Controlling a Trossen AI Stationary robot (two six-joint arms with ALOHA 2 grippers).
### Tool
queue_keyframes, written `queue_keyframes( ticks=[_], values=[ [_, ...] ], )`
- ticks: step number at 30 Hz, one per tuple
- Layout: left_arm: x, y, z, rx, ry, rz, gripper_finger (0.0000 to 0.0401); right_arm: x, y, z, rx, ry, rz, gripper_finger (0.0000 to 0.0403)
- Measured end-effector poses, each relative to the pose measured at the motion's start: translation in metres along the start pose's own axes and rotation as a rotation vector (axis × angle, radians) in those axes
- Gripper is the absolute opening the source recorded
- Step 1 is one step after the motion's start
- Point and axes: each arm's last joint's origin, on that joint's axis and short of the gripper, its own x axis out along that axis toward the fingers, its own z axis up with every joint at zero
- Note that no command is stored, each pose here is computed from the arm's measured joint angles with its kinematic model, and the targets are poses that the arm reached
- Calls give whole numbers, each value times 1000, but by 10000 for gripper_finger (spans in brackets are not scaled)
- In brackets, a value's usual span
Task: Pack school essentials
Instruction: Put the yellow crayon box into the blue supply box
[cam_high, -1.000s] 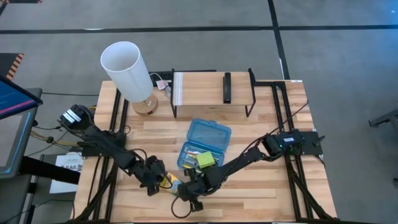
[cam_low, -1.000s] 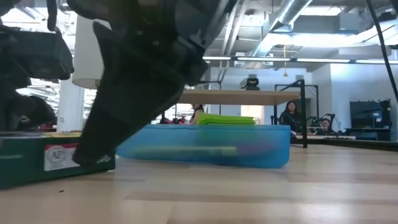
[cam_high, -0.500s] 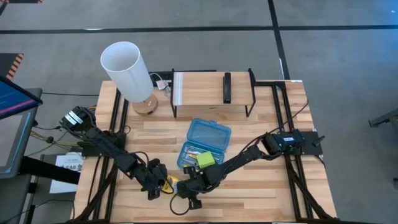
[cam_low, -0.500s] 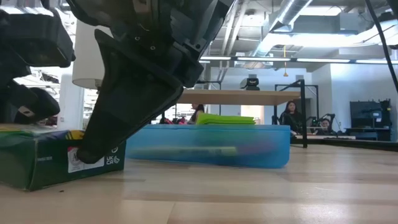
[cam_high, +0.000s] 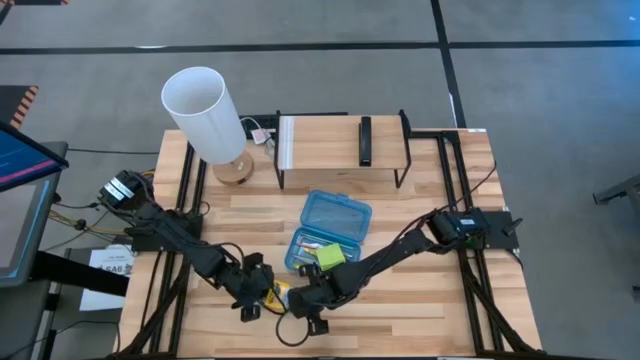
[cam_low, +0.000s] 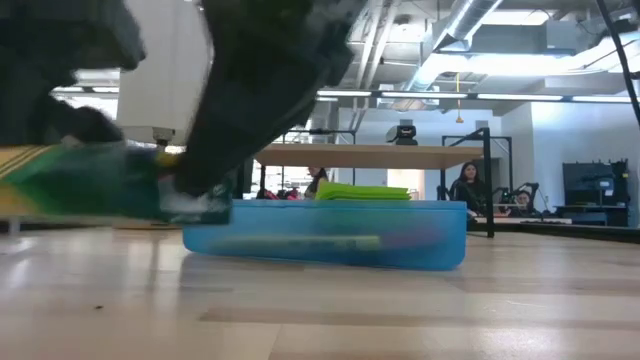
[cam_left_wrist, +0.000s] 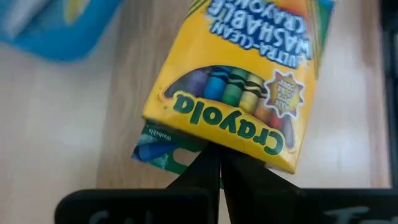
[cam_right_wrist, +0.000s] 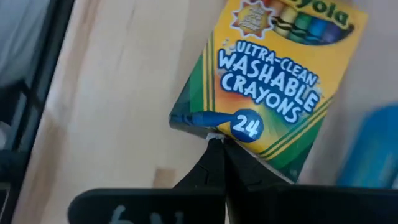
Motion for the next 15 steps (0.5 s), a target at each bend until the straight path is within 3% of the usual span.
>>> queue_keyframes(
  ticks=[15],
  values=[
    [-19, 29, 53, 74, -74, 107, 0, -41, -14, 2, 9, 70, -140, 8]
  ],
)
